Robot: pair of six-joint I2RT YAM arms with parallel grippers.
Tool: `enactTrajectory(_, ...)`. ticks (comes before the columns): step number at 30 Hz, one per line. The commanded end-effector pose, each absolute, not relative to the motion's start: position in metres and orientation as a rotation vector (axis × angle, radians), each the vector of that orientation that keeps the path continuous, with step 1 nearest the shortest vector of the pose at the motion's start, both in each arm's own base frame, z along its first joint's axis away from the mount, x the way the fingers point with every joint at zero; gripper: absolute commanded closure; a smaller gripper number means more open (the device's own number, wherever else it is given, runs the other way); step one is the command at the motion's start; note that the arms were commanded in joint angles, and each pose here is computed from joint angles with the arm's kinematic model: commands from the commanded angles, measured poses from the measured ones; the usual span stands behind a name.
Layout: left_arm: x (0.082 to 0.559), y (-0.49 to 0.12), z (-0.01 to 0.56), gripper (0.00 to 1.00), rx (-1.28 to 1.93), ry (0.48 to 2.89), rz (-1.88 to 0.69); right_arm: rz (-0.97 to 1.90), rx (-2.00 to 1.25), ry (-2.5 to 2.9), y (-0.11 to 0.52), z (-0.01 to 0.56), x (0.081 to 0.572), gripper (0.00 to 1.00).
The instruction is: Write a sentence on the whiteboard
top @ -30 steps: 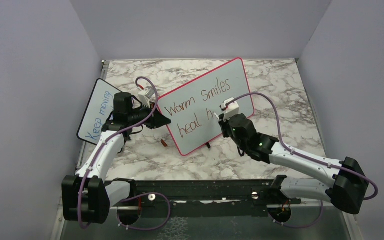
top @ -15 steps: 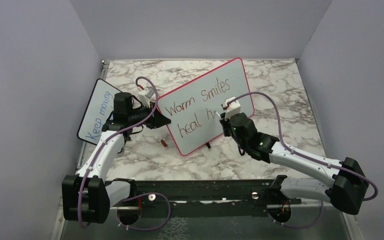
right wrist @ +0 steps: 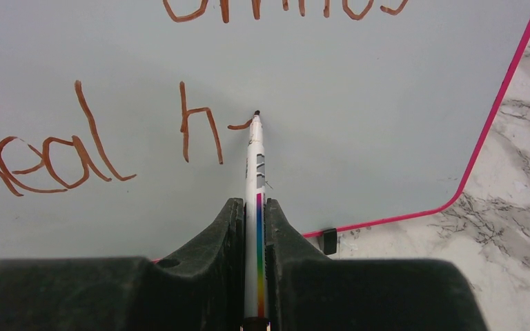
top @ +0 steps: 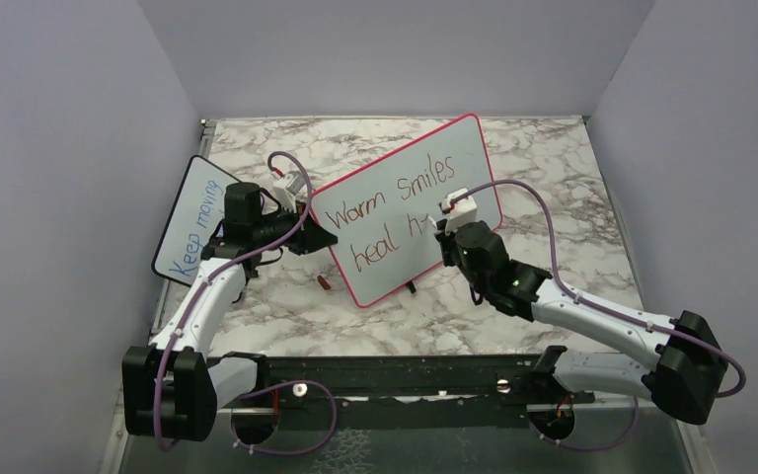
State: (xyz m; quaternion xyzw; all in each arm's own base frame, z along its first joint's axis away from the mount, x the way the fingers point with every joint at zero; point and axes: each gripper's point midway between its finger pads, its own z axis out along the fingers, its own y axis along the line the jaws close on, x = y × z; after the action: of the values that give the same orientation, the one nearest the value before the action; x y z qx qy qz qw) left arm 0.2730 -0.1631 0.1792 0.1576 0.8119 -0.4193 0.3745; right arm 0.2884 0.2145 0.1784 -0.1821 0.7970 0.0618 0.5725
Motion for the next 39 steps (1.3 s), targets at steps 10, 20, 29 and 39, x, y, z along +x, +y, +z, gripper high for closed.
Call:
enactTrajectory(10, 0.29, -0.135, 0.149, 1.0, 0.358, 2.164, -0.844, 0.219, -0.467, 1.802, 0.234, 0.199, 0.296, 1.0)
enactTrajectory(20, 0.291, -0.135, 0.149, 1.0, 0.358, 2.165, -0.849, 0.274, -0.526, 1.818, 0.243, 0.194, 0.288, 1.0)
enactTrajectory(29, 0.291, -0.135, 0.15, 1.0, 0.357, 2.162, -0.847, 0.28, -0.554, 1.865, 0.242, 0.183, 0.281, 0.99)
enactTrajectory(39, 0.29, -0.135, 0.15, 1.0, 0.356, 2.163, -0.843, 0.262, -0.57, 1.946, 0.231, 0.163, 0.27, 1.0)
